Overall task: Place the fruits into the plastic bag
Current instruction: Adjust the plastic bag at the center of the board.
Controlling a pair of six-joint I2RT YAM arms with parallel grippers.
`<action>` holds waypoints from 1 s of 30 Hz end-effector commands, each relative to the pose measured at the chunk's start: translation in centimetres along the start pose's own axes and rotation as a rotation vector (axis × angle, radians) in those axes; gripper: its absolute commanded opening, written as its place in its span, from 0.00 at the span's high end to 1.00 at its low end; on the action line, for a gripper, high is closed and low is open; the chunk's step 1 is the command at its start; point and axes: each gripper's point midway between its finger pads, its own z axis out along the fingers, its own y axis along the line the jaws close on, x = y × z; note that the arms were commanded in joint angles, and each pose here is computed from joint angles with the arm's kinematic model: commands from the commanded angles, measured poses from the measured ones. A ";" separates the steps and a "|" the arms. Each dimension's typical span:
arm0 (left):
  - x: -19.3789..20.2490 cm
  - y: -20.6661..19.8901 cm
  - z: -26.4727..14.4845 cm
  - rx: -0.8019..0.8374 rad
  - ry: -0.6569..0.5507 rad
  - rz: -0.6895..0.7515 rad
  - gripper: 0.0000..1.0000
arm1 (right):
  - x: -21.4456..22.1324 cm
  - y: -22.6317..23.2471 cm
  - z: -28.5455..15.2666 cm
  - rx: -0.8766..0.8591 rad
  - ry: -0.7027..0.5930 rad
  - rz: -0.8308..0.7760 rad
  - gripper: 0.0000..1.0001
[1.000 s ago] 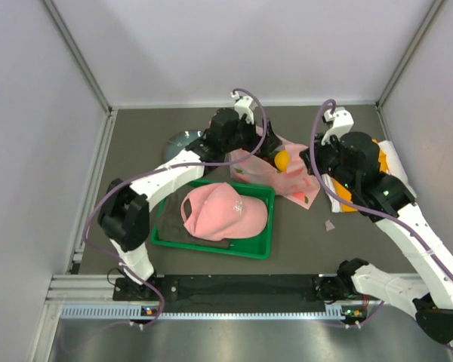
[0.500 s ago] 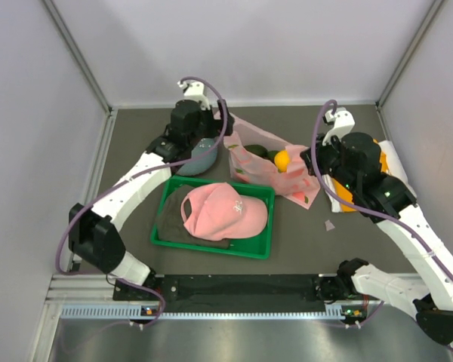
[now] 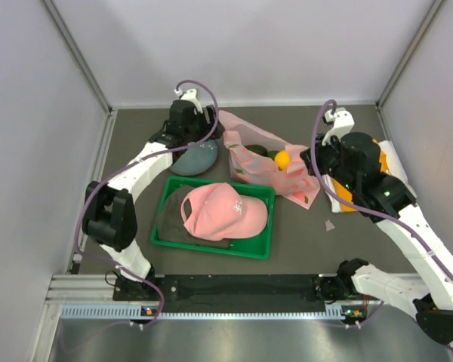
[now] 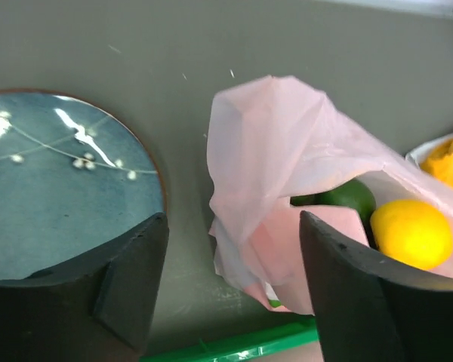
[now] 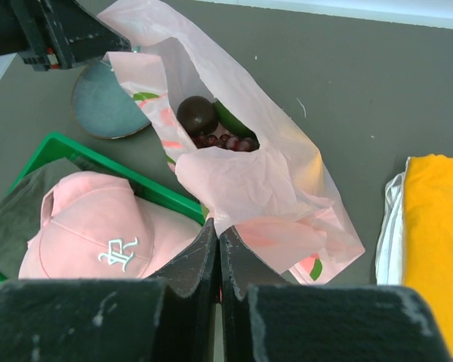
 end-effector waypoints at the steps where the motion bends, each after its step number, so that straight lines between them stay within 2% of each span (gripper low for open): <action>1: 0.0 -1.7 1.1 0.109 0.012 -0.050 0.39 | -0.8 0.0 0.5 0.005 -0.030 0.006 1.00; 3: 0.7 -2.3 1.2 0.158 0.034 -0.071 0.50 | -0.9 0.0 0.8 0.008 -0.027 0.004 1.00; 4: -0.2 -3.4 1.3 0.222 0.007 -0.078 0.87 | -1.2 0.1 1.7 0.014 -0.024 0.003 1.00; 5: -1.0 -3.9 1.2 0.236 -0.009 -0.083 0.98 | -1.5 0.1 2.2 0.016 -0.029 -0.005 1.00; 9: -5.9 -6.2 0.0 0.282 -0.109 -0.059 1.00 | -3.5 -0.3 3.7 0.012 -0.045 -0.006 1.00; 12: -10.3 -8.7 -2.1 0.342 -0.201 -0.010 1.00 | -6.5 -0.6 4.6 -0.025 -0.071 0.018 1.00; 14: -13.1 -10.1 -3.6 0.372 -0.268 0.023 1.00 | -10.1 -0.6 4.2 -0.025 -0.134 0.000 1.00; 19: -18.2 -13.2 -6.9 0.451 -0.385 0.074 1.00 | -18.8 0.0 0.1 -0.016 -0.322 -0.045 1.00; 22: -19.9 -14.3 -8.6 0.493 -0.445 0.075 1.00 | -21.5 -0.1 -1.9 0.010 -0.400 -0.058 1.00; 26: -20.1 -14.1 -8.8 0.486 -0.472 0.073 1.00 | -20.0 -1.3 -1.1 0.058 -0.372 -0.056 1.00; 30: -16.9 -12.4 -6.1 0.448 -0.387 0.075 1.00 | -13.6 -3.0 2.7 0.094 -0.219 -0.014 1.00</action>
